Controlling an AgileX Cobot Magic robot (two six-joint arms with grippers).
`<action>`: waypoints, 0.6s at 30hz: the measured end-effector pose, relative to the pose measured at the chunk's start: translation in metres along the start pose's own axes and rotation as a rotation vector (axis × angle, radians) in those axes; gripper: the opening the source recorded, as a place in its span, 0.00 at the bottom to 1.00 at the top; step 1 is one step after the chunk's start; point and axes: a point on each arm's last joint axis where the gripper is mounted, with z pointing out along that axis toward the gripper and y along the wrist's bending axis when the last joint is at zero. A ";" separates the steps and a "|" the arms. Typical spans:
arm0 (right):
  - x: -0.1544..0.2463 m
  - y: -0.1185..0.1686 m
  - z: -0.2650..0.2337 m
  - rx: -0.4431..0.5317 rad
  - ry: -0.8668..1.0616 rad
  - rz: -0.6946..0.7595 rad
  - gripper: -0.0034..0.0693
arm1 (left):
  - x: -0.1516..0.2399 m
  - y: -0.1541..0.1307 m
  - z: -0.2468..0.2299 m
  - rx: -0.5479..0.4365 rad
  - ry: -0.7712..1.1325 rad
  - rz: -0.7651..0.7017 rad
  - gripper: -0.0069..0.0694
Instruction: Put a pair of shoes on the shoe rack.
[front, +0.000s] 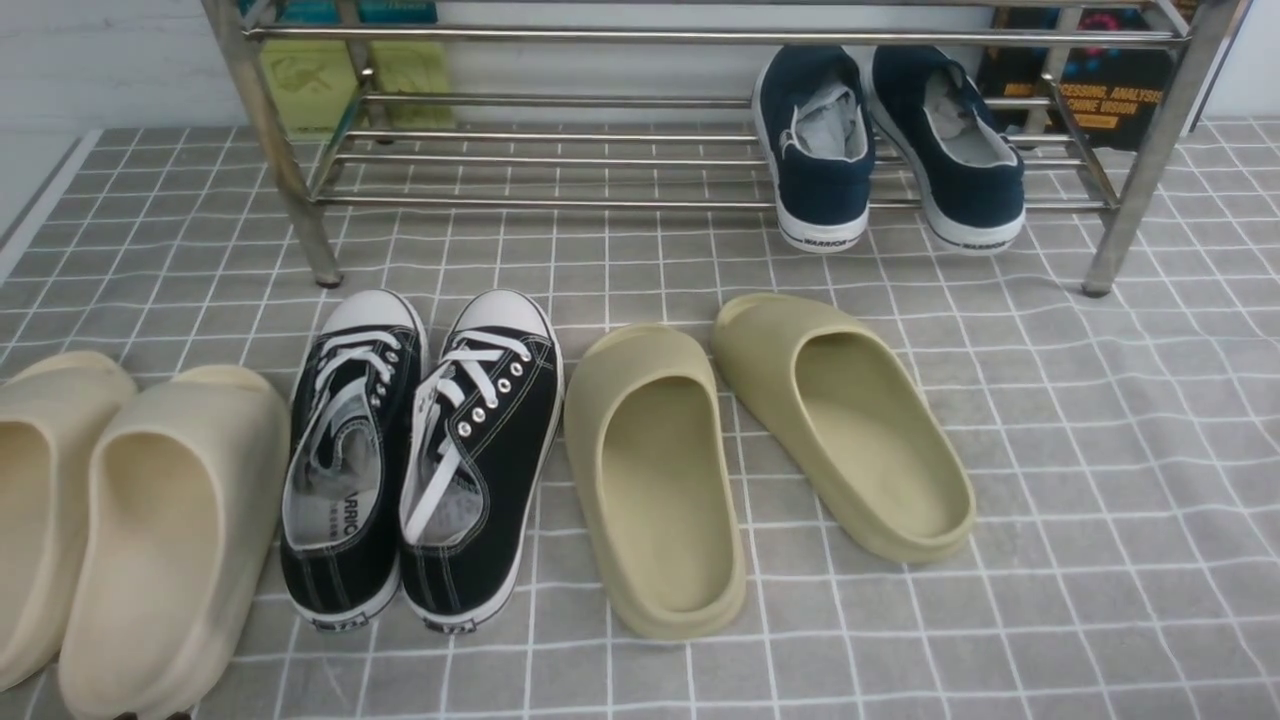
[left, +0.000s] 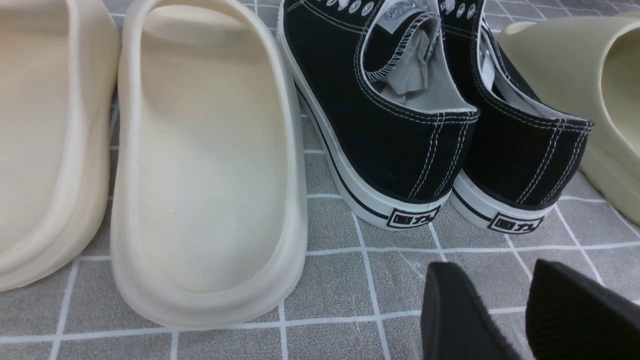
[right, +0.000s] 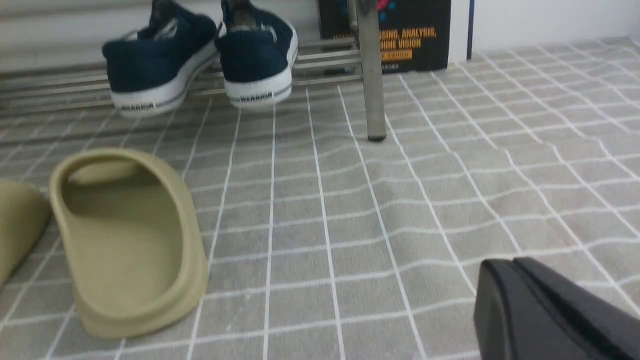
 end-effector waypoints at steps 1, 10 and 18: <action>0.003 0.000 0.000 0.002 0.033 -0.005 0.05 | 0.000 0.000 0.000 0.000 0.000 0.000 0.40; 0.012 -0.001 -0.002 0.021 0.152 -0.003 0.05 | 0.000 0.000 0.000 0.000 0.000 0.000 0.40; 0.012 -0.001 -0.002 0.022 0.156 0.002 0.05 | 0.000 0.000 0.000 0.000 0.000 0.000 0.40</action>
